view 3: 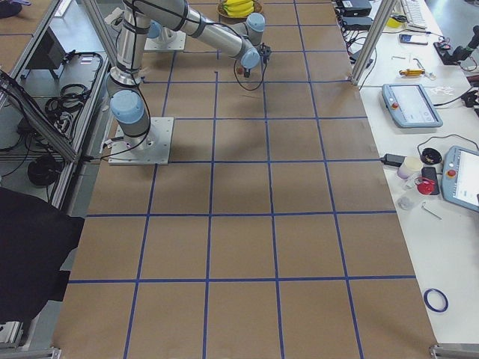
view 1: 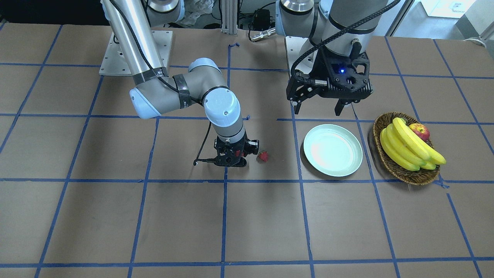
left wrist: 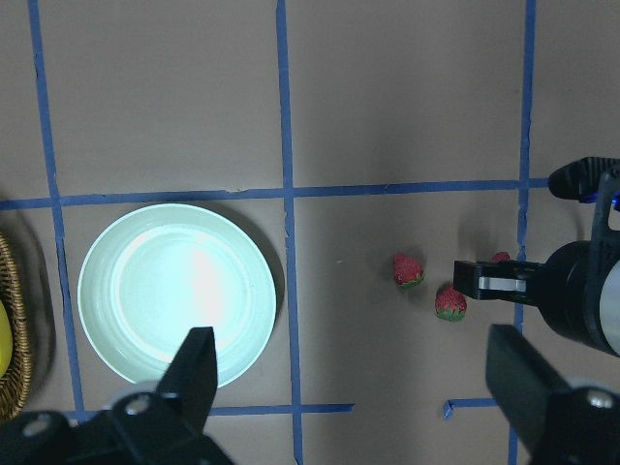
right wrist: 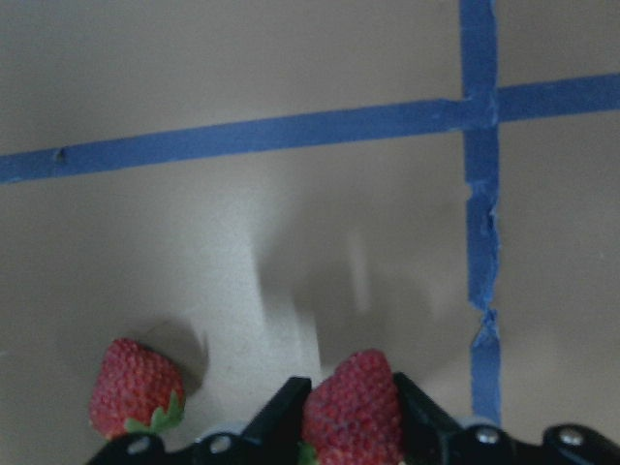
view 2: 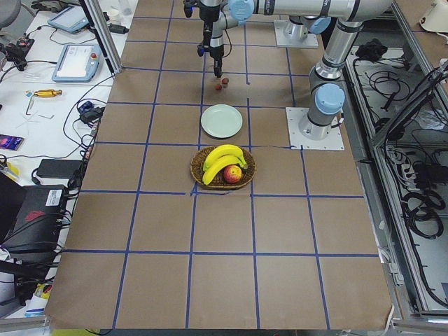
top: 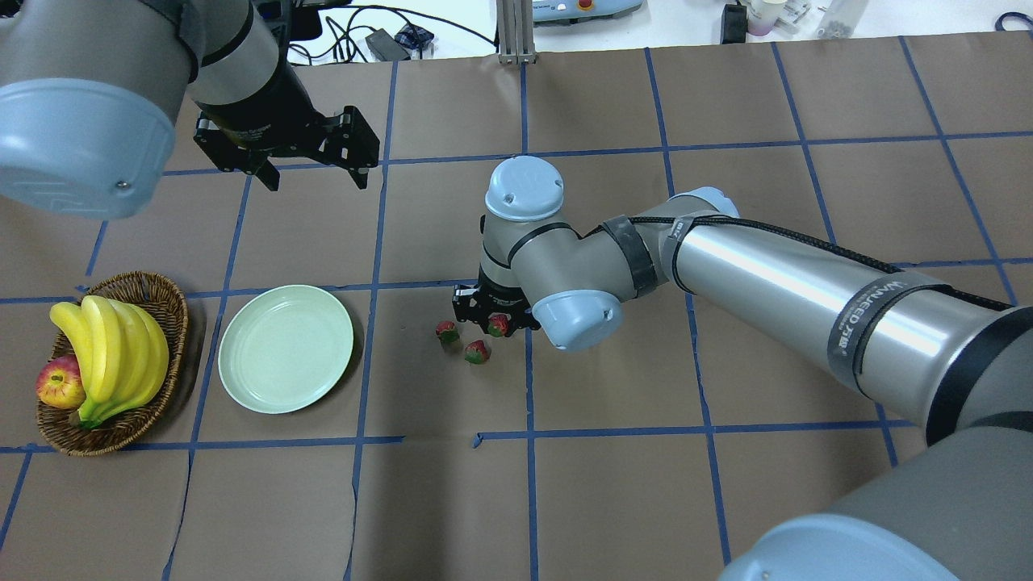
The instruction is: Collect all strawberries into plate
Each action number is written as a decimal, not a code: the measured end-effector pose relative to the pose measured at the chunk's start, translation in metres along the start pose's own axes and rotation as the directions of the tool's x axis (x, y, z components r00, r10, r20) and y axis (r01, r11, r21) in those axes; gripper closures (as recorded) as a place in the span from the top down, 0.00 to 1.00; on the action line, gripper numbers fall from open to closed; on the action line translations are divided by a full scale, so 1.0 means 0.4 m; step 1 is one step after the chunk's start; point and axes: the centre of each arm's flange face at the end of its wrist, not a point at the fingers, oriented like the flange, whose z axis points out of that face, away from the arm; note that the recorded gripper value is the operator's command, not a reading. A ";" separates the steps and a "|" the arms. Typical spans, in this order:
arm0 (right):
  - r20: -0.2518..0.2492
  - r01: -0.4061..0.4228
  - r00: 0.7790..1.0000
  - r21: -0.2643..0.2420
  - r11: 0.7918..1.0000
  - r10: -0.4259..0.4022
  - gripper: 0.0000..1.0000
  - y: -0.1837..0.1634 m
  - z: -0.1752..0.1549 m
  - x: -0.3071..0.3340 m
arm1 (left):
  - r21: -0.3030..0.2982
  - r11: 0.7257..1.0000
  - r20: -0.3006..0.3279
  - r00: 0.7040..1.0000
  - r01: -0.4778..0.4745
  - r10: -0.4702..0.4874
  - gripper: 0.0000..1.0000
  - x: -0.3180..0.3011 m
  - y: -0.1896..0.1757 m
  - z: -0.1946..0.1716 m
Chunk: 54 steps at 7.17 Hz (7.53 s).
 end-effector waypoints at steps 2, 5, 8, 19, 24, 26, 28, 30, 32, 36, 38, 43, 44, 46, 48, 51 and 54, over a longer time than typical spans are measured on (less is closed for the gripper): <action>0.014 0.009 1.000 0.011 1.000 -0.009 1.00 -0.010 -0.017 -0.013 | -0.001 1.000 0.001 1.000 0.000 0.000 1.00 0.000 0.000 0.000; -0.005 0.002 1.000 0.040 0.999 -0.002 1.00 -0.013 -0.132 -0.018 | -0.001 1.000 0.001 1.000 0.000 0.000 1.00 0.000 0.000 0.000; -0.110 -0.068 0.991 0.104 0.992 0.079 1.00 0.015 -0.397 0.108 | -0.001 1.000 0.001 1.000 0.000 0.000 1.00 0.000 0.001 0.000; -0.168 -0.082 0.979 0.178 0.981 0.112 1.00 -0.077 -0.939 0.452 | 0.025 0.999 -0.017 0.999 0.028 -0.027 1.00 -0.011 -0.011 -0.019; -0.180 -0.002 0.983 0.168 0.986 0.033 1.00 -0.074 -0.934 0.448 | 0.038 0.999 -0.012 1.000 0.019 -0.019 1.00 -0.017 -0.017 -0.078; -0.187 0.025 0.982 0.174 0.984 0.008 1.00 -0.069 -0.915 0.424 | -0.006 1.000 -0.005 1.000 0.018 -0.018 1.00 -0.018 0.001 -0.074; -0.184 0.024 0.983 0.168 0.986 0.007 1.00 -0.066 -0.903 0.414 | -0.021 1.000 -0.001 1.000 0.020 -0.020 1.00 -0.019 0.008 -0.065; -0.190 0.014 0.982 0.117 0.993 0.008 1.00 -0.054 -0.894 0.417 | -0.023 1.000 0.000 1.000 0.021 -0.021 1.00 -0.019 0.009 -0.062; -0.192 0.011 0.981 0.104 0.995 0.010 1.00 -0.050 -0.893 0.418 | -0.023 1.000 0.000 1.000 0.021 -0.021 1.00 -0.020 0.009 -0.062; -0.191 0.010 0.982 0.105 0.994 0.010 1.00 -0.050 -0.893 0.418 | -0.047 0.999 0.001 1.000 0.016 -0.016 1.00 -0.010 0.006 -0.028; -0.191 0.009 0.981 0.107 0.994 0.011 1.00 -0.051 -0.893 0.418 | -0.086 0.996 -0.010 1.000 0.019 -0.020 1.00 0.003 -0.002 0.074; -0.192 0.008 0.981 0.102 0.995 0.012 1.00 -0.050 -0.886 0.419 | -0.195 0.961 0.040 0.980 0.197 -0.193 0.92 0.102 0.056 0.490; -0.192 0.008 0.981 0.101 0.995 0.012 1.00 -0.050 -0.885 0.419 | -0.191 0.951 0.054 0.970 0.243 -0.237 0.92 0.135 0.052 0.546; -0.193 0.008 0.981 0.099 0.995 0.011 1.00 -0.050 -0.882 0.420 | -0.181 0.931 0.075 0.949 0.316 -0.307 0.86 0.182 0.043 0.653; -0.194 0.009 0.981 0.097 0.995 0.010 1.00 -0.050 -0.880 0.421 | -0.218 0.916 0.106 0.941 0.338 -0.322 0.69 0.205 0.070 0.744; -0.193 0.009 0.981 0.096 0.995 0.010 1.00 -0.050 -0.880 0.420 | -0.228 0.913 0.112 0.941 0.338 -0.321 0.01 0.214 0.088 0.776; -0.194 0.009 0.981 0.099 0.995 0.010 1.00 -0.050 -0.884 0.420 | -0.220 0.919 0.110 0.945 0.326 -0.309 0.00 0.213 0.090 0.760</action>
